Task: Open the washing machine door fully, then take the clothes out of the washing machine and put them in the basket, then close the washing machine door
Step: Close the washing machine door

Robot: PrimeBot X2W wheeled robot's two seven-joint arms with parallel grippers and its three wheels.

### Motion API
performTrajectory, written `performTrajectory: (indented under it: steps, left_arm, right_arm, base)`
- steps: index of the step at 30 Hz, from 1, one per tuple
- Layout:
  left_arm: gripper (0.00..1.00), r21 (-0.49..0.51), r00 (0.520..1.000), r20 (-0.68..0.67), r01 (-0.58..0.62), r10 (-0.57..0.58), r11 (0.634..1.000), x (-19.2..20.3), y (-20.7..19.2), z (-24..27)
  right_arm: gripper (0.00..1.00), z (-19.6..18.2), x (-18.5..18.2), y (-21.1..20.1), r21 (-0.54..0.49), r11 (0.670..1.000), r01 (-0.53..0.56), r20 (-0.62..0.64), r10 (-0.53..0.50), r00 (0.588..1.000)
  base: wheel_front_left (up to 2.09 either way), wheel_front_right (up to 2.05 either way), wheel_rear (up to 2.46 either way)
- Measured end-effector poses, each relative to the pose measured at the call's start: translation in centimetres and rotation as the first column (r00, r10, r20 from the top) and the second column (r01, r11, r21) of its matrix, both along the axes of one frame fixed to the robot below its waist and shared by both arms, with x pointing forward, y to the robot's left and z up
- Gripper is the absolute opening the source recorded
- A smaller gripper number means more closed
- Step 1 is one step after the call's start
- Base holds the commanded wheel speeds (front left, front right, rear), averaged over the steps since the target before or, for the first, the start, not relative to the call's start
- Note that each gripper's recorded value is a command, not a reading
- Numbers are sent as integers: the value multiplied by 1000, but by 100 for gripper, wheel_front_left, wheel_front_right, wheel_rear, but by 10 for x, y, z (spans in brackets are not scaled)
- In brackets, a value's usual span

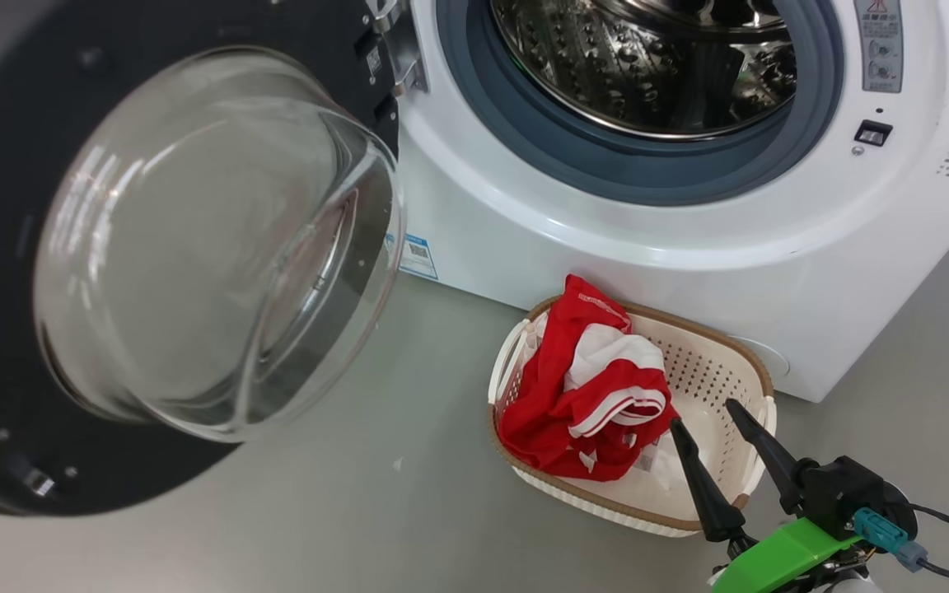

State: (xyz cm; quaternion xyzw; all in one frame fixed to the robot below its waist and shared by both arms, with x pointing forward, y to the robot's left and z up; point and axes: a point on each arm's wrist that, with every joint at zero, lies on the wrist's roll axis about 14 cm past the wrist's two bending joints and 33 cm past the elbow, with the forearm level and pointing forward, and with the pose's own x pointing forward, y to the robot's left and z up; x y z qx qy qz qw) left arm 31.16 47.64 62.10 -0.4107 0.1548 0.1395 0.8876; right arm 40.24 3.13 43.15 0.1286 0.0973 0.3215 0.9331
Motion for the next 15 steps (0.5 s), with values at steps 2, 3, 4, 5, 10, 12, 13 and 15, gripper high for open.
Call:
performTrajectory:
  steps: [2, 3, 4, 5, 10, 12, 13, 15]
  left_arm:
    - [0, -1, 999, 8, 47, -47, 999, 1, -10, 2]
    - [0, 0, 998, 7, 70, -70, 998, 1, -15, 2]
    - [0, 3, 995, 4, 96, -96, 995, 2, -21, 2]
    - [0, 7, 993, 0, 122, -122, 993, 2, -26, 2]
    - [0, 24, 970, 21, 242, -242, 970, 6, -56, 6]
    - [0, 33, 958, 25, 286, -287, 958, 8, -68, 7]
    - [0, 40, 951, 29, 307, -308, 951, 9, -74, 8]
    - [0, 44, 933, 39, 356, -357, 934, 12, -88, 10]
  right_arm:
    - [100, 3, -1, 0, 1, 1000, 2, 6, -2, 1000]
    - [100, 4, -1, 0, 2, 1000, 3, 9, -3, 1000]
    - [100, 5, -1, -1, 3, 1000, 5, 11, -5, 1000]
    - [100, 6, -1, -2, 3, 1000, 7, 13, -8, 1000]
    - [100, 11, -1, -6, 3, 1000, 21, 26, -21, 999]
    - [100, 12, -2, -10, 2, 1000, 29, 28, -29, 999]
    - [100, 12, -3, -11, 0, 999, 34, 27, -34, 999]
    - [100, 12, -4, -15, -2, 999, 42, 27, -42, 999]
  base:
    - [0, 0, 0]
    - [0, 0, 0]
    - [0, 0, 0]
    - [0, 0, 0]
    - [0, 0, 0]
    - [0, 0, 0]
    - [0, 0, 0]
    - [0, 0, 0]
